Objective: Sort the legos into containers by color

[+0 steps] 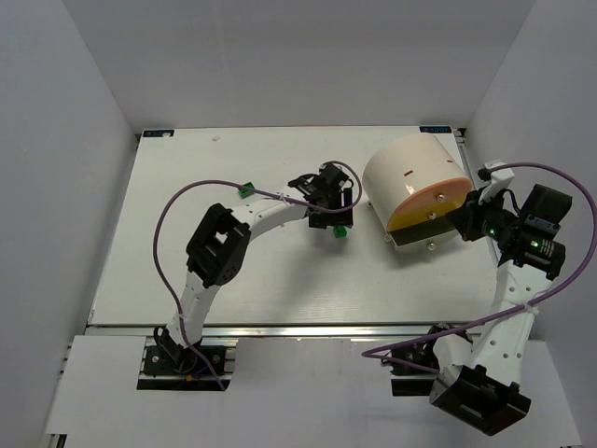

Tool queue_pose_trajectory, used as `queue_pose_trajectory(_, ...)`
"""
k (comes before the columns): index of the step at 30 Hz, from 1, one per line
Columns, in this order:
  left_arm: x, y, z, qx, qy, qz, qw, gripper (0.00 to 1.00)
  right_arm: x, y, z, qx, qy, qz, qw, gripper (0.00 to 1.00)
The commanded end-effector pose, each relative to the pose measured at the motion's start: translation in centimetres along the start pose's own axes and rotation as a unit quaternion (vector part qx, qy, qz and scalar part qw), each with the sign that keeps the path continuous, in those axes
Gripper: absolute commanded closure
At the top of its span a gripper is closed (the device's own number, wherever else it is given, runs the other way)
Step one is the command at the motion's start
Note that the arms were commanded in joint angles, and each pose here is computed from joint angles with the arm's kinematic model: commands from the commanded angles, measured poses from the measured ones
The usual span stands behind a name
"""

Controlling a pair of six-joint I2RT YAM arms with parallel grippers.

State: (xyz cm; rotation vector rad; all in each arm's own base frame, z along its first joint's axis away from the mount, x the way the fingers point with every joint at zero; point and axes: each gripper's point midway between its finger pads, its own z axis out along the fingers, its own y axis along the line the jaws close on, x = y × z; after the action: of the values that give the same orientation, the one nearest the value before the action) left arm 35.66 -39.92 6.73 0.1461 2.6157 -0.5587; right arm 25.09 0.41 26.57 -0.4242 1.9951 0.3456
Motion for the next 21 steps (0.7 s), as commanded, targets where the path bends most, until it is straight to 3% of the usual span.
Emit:
queue_pose_trajectory(1, -1.8, 0.0, -1.3, -0.03, -0.022, -0.012, 0.999, 0.18, -3.2, 1.1, -0.1, -0.043, -0.052, -0.02, 0.998, 1.0)
queue_pose_trajectory(16, -1.1, 0.2, 3.0, -0.083, -0.007, -0.032, 0.996, 0.21, -5.2, 0.6, -0.3, -0.018, -0.095, -0.006, 0.995, 1.0)
queue_pose_trajectory(20, -0.5, 0.9, 3.2, -0.093, 0.002, -0.029, 0.995, 0.29, -5.4, 0.5, -0.3, -0.015, -0.099, -0.004, 0.995, 1.0)
queue_pose_trajectory(21, 0.1, 0.7, 3.2, -0.093, 0.006, -0.023, 0.995, 0.35, -5.4, 0.4, -0.2, -0.014, -0.1, -0.003, 0.995, 1.0)
